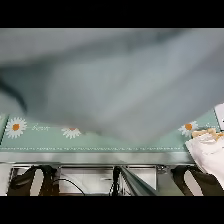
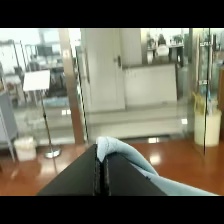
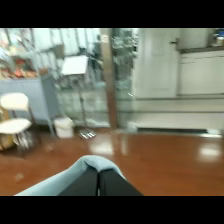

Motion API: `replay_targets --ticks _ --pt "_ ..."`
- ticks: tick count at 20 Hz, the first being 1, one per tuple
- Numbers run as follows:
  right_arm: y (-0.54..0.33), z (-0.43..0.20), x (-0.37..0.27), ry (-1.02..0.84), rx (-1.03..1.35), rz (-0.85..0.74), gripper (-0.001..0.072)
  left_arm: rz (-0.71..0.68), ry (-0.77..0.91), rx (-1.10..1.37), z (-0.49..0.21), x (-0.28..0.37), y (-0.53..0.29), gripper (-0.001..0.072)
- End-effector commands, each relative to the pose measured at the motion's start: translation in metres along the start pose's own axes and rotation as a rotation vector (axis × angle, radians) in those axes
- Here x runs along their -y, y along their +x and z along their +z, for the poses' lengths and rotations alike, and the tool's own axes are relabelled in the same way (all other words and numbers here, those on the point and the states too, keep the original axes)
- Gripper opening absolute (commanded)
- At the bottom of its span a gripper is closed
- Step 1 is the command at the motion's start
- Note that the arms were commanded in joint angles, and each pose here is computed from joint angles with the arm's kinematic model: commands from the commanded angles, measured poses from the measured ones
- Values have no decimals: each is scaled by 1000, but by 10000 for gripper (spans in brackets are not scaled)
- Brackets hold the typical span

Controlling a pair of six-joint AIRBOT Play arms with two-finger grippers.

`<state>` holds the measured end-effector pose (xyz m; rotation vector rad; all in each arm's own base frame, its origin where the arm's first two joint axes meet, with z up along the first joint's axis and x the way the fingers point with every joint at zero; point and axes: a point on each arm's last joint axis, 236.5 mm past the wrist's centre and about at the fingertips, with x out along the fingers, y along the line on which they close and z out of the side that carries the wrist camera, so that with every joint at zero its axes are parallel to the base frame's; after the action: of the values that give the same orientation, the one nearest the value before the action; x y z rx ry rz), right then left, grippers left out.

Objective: Fold the shirts.

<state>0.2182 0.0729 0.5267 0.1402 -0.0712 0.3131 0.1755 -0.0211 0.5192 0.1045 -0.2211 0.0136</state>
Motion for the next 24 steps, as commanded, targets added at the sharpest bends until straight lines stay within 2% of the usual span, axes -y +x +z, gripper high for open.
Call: replay_targets --ticks 1,4,7,8,14,17,19,21,24 --pt "-18 -36 14 -41 -182 -95 20 -12 -29 -144 -29 16 -36 25" --pt "-37 -86 43 -54 -410 -218 20 -33 -59 -309 -66 27 -55 25" --pt "-65 -126 100 -92 -620 -438 20 30 -39 -455 -102 10 -63 25" --pt "-64 -139 110 -80 -666 -461 20 37 -47 -489 -115 6 -59 24" --pt "40 -247 120 180 -834 -238 20 -142 -372 -606 -209 32 25 25" --pt "100 -296 128 192 -899 -173 20 -182 -503 -675 -269 35 71 24" --pt "146 -330 128 166 -908 -121 20 -204 -528 -733 -311 41 101 24" --pt "188 -364 131 150 -899 -100 20 -245 -480 -766 -349 52 134 25" --pt "234 -405 155 157 -852 -132 20 -228 -457 -771 -404 63 181 25"
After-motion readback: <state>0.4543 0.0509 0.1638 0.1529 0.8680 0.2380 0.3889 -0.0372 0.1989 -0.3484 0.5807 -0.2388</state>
